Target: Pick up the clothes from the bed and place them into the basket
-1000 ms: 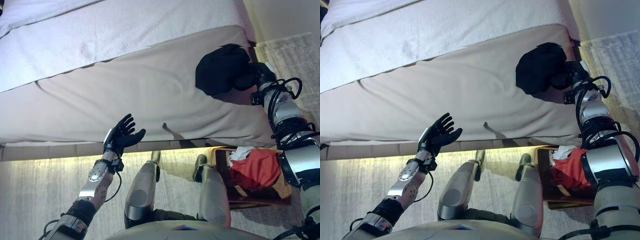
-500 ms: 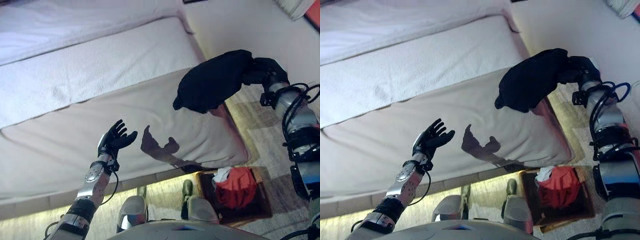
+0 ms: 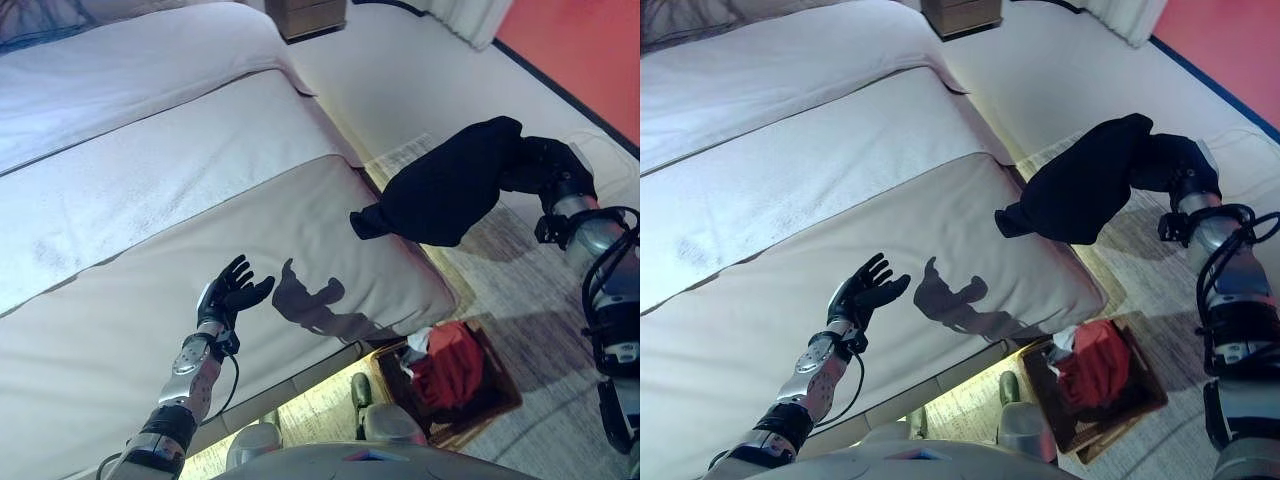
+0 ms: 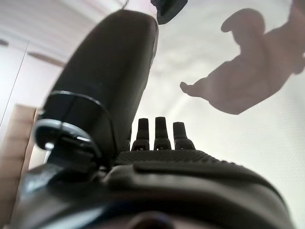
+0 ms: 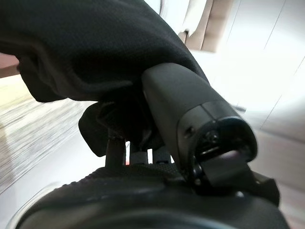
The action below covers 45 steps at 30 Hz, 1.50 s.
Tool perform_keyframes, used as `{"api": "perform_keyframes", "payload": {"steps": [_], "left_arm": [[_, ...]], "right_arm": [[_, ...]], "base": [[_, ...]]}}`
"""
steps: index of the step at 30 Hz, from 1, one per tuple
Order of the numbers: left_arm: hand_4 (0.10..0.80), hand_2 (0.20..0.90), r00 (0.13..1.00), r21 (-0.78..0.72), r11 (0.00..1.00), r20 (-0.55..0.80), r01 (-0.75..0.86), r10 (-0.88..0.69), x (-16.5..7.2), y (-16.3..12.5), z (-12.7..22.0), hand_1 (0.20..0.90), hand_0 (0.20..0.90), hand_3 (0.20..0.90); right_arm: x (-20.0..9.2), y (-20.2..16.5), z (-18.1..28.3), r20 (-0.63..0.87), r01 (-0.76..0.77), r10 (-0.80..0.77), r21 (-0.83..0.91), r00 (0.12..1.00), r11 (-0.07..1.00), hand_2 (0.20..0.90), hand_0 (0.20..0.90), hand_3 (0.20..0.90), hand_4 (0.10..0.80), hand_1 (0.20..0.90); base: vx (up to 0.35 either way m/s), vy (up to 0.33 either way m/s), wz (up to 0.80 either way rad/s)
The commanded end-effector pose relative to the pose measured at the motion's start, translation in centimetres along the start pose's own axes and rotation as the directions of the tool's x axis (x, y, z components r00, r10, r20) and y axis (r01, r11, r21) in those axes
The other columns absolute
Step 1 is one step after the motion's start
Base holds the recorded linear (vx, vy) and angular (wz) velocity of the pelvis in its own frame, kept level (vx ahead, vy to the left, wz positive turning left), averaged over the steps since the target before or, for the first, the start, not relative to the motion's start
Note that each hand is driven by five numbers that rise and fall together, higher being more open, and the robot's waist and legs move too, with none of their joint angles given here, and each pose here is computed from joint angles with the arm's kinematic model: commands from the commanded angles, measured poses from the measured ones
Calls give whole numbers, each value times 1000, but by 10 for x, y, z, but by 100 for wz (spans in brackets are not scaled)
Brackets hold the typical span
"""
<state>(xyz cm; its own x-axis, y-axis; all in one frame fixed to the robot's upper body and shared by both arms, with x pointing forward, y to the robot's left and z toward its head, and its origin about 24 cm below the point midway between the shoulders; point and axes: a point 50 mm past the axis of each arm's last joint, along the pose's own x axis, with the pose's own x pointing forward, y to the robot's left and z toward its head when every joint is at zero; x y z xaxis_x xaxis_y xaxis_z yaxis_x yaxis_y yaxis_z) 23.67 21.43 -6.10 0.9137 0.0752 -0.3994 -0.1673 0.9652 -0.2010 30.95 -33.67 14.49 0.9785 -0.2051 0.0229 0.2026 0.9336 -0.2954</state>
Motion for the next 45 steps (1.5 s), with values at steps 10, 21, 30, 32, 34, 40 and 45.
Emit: {"api": "perform_keyframes", "payload": {"steps": [10, 21, 30, 32, 34, 40, 45], "left_arm": [[800, 900, 999, 39, 999, 28, -22, 21, 7, 8, 5, 900, 900, 900], [800, 900, 999, 42, 999, 21, -32, 31, 8, 7, 4, 900, 900, 900], [800, 900, 1000, 48, 999, 20, -24, 23, 10, 3, 5, 900, 900, 900], [800, 900, 1000, 49, 999, 18, -23, 23, 10, 1, 4, 900, 900, 900], [800, 900, 1000, 51, 999, 14, -19, 19, 9, 1, 3, 900, 900, 900], [800, 900, 1000, 47, 999, 10, -23, 22, 9, -1, 3, 900, 900, 900], [800, 900, 999, 39, 999, 19, -31, 30, 9, -2, 2, 900, 900, 900]], "right_arm": [[-39, -42, 24, 271, 145, -153, 49, 950, 988, 300, 300, 200, 100, 300], [-64, -37, 20, 313, 92, -100, 42, 945, 995, 300, 300, 200, 100, 300], [-61, -10, -12, 180, -45, 34, 56, 983, 997, 300, 300, 200, 100, 300], [-61, -5, -18, 161, -60, 48, 65, 986, 996, 300, 300, 200, 100, 300], [-60, 0, -26, 133, -77, 66, 81, 989, 994, 300, 300, 200, 100, 300], [-64, 21, -52, 37, -112, 109, 78, 993, 991, 300, 300, 200, 100, 300], [-75, 38, -86, -90, -99, 104, 67, 990, 993, 300, 300, 200, 100, 300]], "base": [[16, 10, -24], [17, 18, -24], [11, 2, -6], [0, 0, 0], [0, 0, 0], [-2, -6, 5], [-10, -5, 6]]}}
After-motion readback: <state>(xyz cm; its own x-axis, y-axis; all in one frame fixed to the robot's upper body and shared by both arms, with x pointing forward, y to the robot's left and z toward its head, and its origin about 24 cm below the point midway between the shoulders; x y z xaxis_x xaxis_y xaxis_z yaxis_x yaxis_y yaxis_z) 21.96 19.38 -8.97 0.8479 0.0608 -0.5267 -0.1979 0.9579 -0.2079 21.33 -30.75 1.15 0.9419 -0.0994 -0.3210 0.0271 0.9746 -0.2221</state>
